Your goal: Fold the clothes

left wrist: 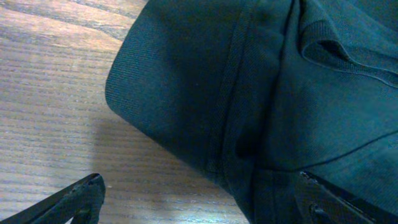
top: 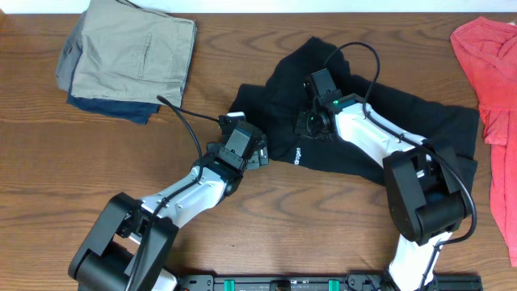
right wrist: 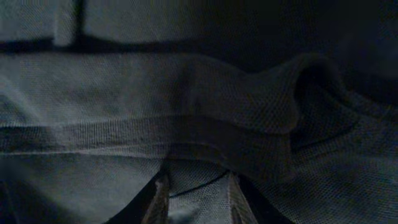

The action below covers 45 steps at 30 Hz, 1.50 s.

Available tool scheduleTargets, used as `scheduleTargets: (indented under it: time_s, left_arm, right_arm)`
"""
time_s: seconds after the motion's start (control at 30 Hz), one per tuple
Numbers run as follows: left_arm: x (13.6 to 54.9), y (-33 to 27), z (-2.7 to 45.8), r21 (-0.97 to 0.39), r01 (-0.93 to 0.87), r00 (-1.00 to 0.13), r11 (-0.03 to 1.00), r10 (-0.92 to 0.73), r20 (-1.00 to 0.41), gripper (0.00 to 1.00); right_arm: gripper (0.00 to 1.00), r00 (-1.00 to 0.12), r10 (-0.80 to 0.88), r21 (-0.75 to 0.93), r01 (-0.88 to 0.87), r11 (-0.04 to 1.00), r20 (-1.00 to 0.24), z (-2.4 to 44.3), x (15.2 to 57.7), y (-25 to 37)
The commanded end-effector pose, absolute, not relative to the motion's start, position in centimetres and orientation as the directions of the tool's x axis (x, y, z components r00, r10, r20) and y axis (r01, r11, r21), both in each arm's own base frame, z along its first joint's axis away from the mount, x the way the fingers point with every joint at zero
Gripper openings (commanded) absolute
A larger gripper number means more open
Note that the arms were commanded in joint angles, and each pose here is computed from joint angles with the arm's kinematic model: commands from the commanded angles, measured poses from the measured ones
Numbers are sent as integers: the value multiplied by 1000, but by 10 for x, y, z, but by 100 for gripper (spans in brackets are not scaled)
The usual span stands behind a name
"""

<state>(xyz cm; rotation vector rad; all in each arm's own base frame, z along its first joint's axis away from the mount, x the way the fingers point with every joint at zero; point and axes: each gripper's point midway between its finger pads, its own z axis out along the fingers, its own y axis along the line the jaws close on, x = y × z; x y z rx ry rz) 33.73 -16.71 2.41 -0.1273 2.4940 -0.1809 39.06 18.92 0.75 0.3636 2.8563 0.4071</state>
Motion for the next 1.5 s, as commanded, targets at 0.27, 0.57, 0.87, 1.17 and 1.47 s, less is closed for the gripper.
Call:
scheduleTargets:
  time_s: [0.27, 0.57, 0.87, 1.17, 1.47]
  left_arm:
    - [343, -166, 34, -173, -66, -778, 983, -159, -607, 98]
    - [343, -166, 34, -173, -67, -778, 983, -159, -608, 98]
    - [343, -166, 34, -173, -66, -778, 983, -159, -608, 98]
    - [343, -166, 34, -172, -66, -779, 983, -159, -607, 98]
    - [343, -166, 34, -173, -66, -778, 983, -159, -608, 98]
  right_arm:
    - [36, -921, 250, 269, 170, 948, -300, 1, 411, 187]
    - [40, -891, 259, 234, 179, 956, -374, 6, 428, 174]
    - [40, -832, 284, 302, 149, 942, -477, 23, 457, 181]
    - [49, -793, 268, 329, 91, 940, -548, 54, 485, 184]
    - [41, -903, 142, 500, -88, 862, -404, 84, 457, 235]
